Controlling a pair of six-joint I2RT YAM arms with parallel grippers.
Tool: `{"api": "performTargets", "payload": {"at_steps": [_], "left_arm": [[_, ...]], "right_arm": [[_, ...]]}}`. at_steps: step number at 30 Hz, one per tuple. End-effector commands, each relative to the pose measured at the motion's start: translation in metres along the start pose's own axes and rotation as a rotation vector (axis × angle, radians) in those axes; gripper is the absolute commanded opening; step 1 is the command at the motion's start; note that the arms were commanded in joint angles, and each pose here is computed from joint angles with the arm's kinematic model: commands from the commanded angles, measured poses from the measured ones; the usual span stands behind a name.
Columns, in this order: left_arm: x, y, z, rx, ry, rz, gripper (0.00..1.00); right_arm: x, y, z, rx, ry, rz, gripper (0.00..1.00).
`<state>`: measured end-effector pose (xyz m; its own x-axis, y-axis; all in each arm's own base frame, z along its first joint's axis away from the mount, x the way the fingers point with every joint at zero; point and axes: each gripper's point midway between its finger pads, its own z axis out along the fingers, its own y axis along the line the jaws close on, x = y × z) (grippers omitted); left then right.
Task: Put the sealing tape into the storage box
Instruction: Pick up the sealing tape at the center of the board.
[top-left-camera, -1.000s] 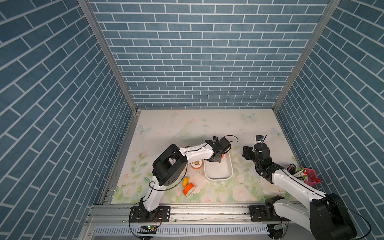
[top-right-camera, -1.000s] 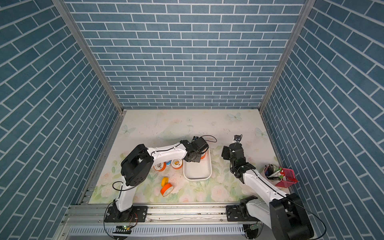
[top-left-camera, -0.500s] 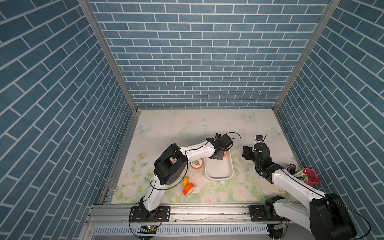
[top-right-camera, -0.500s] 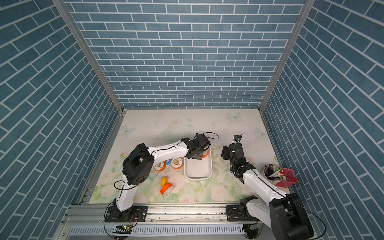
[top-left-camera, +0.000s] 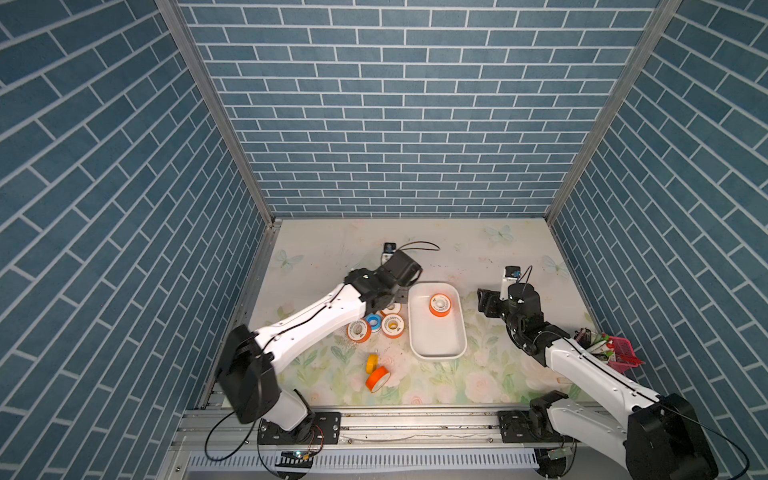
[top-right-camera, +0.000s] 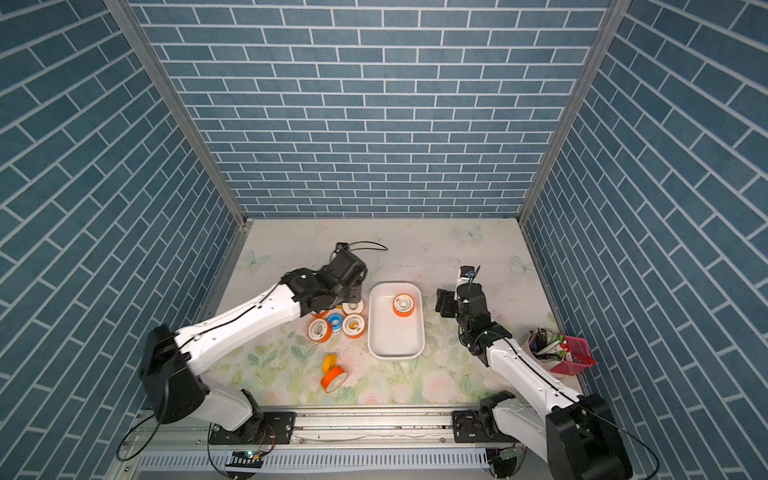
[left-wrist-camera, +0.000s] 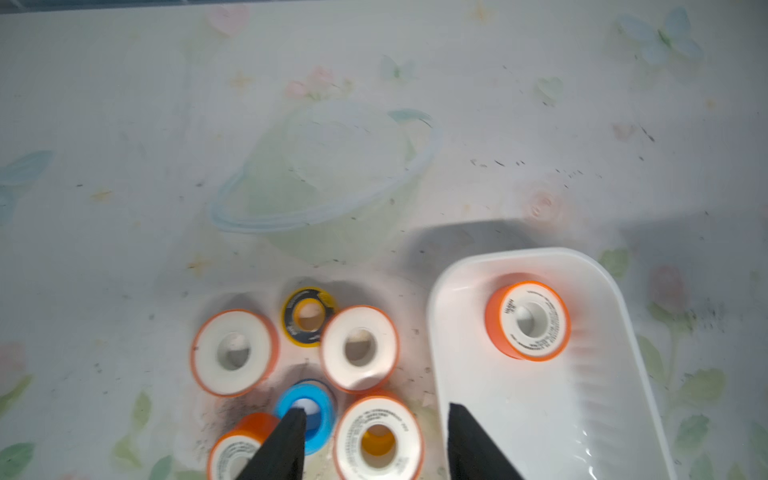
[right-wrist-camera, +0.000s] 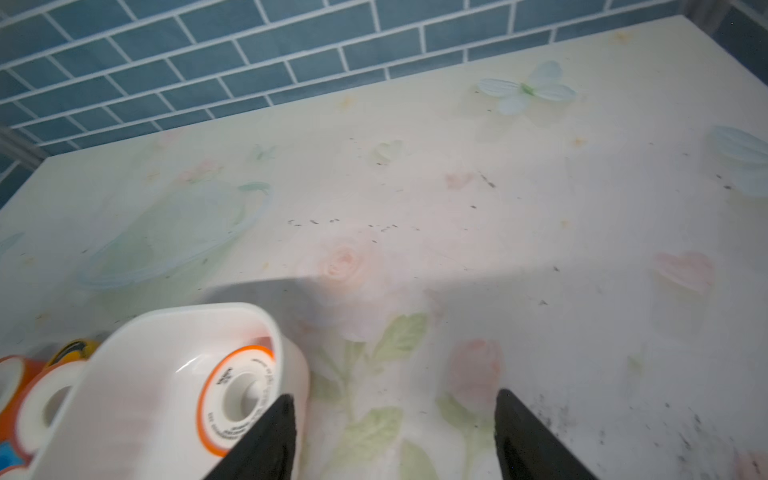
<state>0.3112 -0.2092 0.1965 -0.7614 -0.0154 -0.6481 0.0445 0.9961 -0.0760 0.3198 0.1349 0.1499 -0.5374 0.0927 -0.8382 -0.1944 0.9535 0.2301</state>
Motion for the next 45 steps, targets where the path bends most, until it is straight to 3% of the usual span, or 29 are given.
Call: {"api": "performTargets", "payload": {"at_steps": [1, 5, 10, 16, 29, 45], "left_arm": [[0.016, 0.057, -0.006, -0.081, 0.020, -0.021, 0.65], [0.025, 0.108, -0.014, -0.136, 0.014, -0.078, 0.75], [0.034, 0.138, -0.025, -0.177, -0.029, -0.108, 1.00], [0.019, 0.138, -0.042, -0.131, -0.132, -0.121, 1.00], [0.024, 0.137, -0.033, -0.110, -0.118, -0.127, 1.00], [0.026, 0.136, -0.029, -0.118, -0.099, -0.121, 1.00]], "right_arm": [[-0.030, 0.068, -0.004, -0.221, 0.028, -0.132, 0.76], [-0.038, 0.138, 0.000, -0.419, 0.107, -0.211, 0.80], [-0.011, 0.212, 0.029, -0.495, 0.294, -0.374, 0.85], [0.025, 0.263, 0.065, -0.535, 0.442, -0.506, 0.90], [0.087, 0.263, 0.127, -0.374, 0.650, -0.671, 0.98], [0.122, 0.248, 0.131, -0.359, 0.781, -0.722, 0.90]]}}
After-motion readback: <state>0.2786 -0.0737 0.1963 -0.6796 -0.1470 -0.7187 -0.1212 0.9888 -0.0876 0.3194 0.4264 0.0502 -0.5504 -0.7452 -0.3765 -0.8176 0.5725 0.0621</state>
